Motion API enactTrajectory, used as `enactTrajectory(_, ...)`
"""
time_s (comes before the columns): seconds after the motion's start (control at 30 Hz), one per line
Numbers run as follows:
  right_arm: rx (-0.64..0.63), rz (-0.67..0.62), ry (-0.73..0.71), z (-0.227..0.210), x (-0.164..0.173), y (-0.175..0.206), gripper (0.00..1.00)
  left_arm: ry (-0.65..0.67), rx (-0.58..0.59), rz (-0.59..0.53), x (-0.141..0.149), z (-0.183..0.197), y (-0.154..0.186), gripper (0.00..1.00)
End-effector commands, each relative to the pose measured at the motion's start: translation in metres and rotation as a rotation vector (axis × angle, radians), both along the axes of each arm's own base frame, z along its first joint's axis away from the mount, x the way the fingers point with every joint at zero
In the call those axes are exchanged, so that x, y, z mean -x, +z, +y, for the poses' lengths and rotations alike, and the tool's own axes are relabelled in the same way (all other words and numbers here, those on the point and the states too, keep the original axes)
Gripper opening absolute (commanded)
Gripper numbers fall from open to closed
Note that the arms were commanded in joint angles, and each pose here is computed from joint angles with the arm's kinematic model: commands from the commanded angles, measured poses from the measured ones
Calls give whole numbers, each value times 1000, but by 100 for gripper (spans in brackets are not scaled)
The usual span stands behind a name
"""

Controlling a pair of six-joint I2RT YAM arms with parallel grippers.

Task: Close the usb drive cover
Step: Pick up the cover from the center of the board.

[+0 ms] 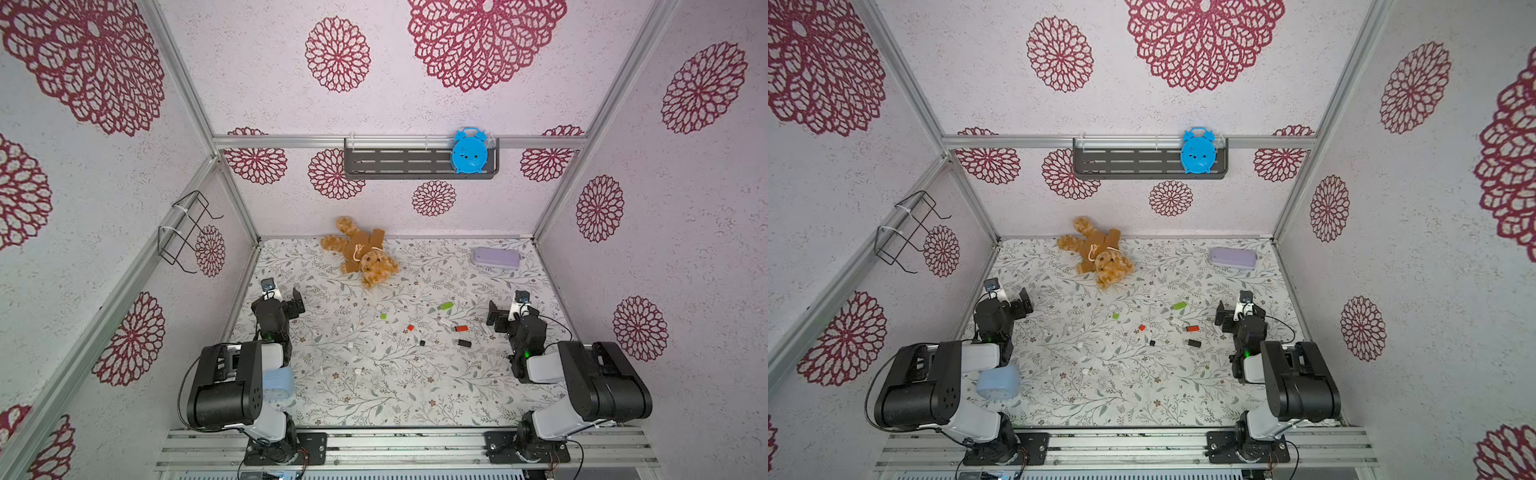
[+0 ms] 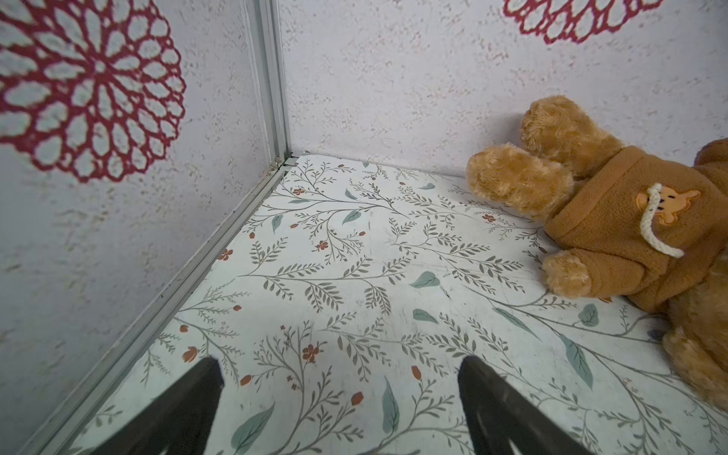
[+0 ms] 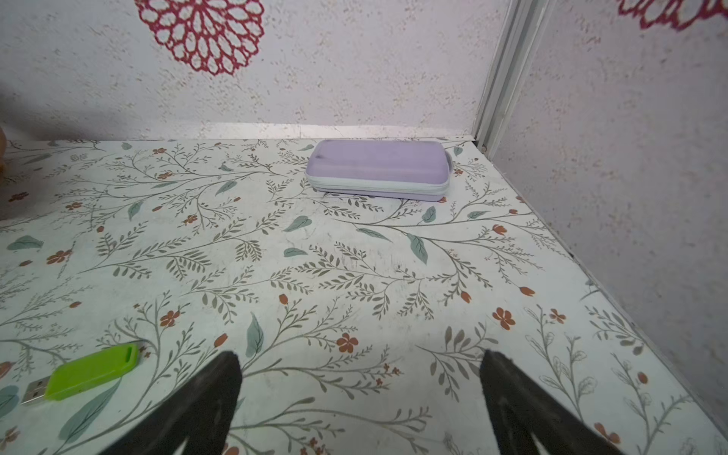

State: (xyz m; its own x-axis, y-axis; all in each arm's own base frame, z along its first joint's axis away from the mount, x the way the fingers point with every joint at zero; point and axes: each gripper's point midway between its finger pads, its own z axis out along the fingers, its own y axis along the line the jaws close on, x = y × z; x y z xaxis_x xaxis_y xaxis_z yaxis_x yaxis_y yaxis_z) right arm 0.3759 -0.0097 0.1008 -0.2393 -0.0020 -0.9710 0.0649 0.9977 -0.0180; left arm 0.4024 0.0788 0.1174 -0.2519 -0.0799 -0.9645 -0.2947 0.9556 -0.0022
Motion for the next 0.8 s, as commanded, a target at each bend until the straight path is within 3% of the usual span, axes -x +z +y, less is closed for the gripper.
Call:
enactTrajectory(0.0,-4,-36,-23,-6,-4,10,99,-3,0,-9,-1,0,2,97)
enactTrajectory(0.53,-9,-34,-25,-6,-4,10,99,-3,1,-8,-1,0,2,97)
enactTrajectory(0.77,8,-34,-3,-1,-5,15,97,-41,-28,-72,11,-12,16,97)
